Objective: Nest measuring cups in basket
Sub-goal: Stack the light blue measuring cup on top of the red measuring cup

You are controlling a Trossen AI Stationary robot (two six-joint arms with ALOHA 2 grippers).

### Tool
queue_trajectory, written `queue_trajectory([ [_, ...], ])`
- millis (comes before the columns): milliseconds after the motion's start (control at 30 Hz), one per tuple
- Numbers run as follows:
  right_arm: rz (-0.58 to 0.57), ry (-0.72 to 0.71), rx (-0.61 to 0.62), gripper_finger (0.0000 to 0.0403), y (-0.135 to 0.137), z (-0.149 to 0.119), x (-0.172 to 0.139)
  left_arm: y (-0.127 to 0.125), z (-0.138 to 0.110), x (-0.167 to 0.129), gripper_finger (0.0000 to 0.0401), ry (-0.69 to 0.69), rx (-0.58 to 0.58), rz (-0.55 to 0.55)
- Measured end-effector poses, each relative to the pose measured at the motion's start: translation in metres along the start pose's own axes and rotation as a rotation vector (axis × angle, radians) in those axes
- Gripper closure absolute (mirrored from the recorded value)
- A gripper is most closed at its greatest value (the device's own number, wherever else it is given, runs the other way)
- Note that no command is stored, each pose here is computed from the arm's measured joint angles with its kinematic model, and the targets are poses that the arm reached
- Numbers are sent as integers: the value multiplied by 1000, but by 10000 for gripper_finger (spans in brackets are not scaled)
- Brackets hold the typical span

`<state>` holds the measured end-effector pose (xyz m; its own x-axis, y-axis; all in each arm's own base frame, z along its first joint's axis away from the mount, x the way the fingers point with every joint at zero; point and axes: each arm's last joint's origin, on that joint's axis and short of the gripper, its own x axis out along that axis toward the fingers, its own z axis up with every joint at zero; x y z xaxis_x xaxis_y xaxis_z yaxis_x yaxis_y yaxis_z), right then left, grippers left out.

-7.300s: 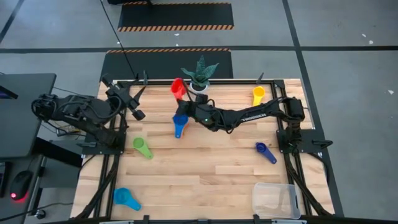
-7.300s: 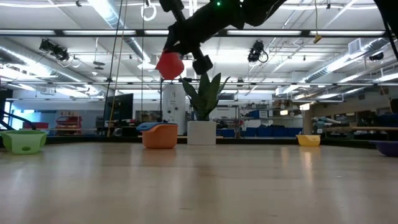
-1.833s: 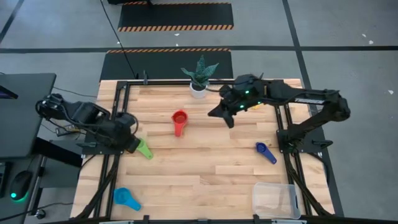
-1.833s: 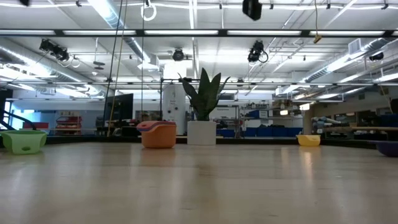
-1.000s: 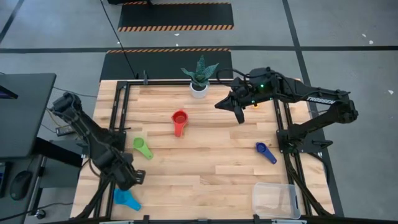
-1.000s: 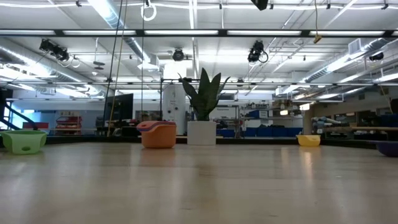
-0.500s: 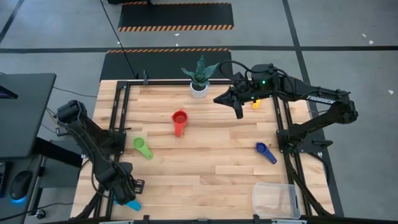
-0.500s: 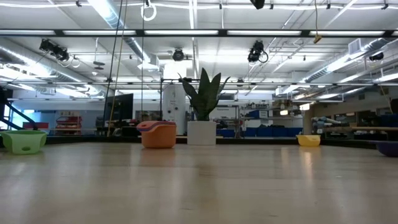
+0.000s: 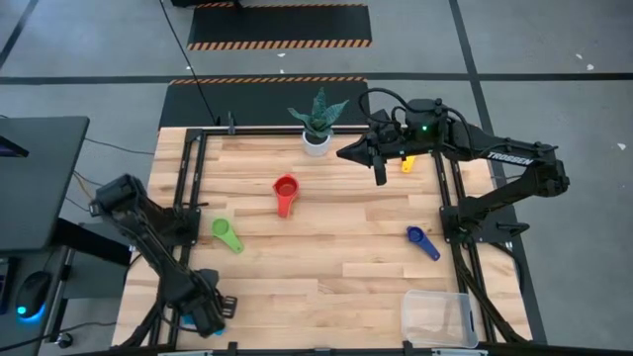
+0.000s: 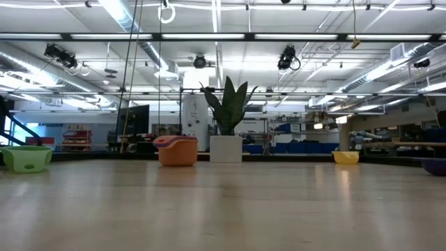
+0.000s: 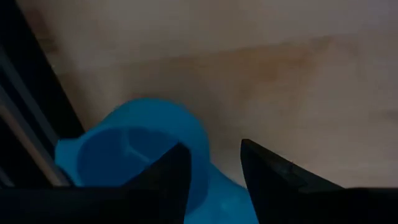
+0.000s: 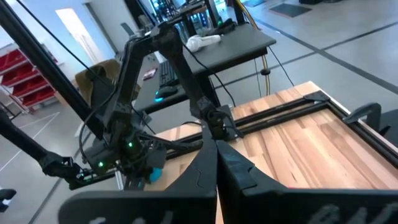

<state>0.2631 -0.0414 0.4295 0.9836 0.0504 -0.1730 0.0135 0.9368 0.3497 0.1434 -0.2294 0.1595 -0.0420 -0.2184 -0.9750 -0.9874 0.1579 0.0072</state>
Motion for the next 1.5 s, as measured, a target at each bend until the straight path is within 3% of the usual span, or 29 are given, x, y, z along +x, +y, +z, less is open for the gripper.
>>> queue_trajectory([
  [400,2,-5,-1,402,0,1,0,-4,-3,8,262,8,105,-11],
  [567,2,-6,-1,401,0,1,0,-2,-2,9,304,-8,118,9],
  [733,2,-6,-1,401,0,1,0,0,0,8,383,-15,181,28],
  [933,6,-17,-4,401,2,2,-5,-1,2,5,388,1,275,40],
  [1200,-84,-5,-5,402,5,2,-28,-9,23,-30,389,31,413,-31],
  [1500,-183,53,-30,402,7,-4,-51,-18,78,-85,390,-29,525,-76],
])
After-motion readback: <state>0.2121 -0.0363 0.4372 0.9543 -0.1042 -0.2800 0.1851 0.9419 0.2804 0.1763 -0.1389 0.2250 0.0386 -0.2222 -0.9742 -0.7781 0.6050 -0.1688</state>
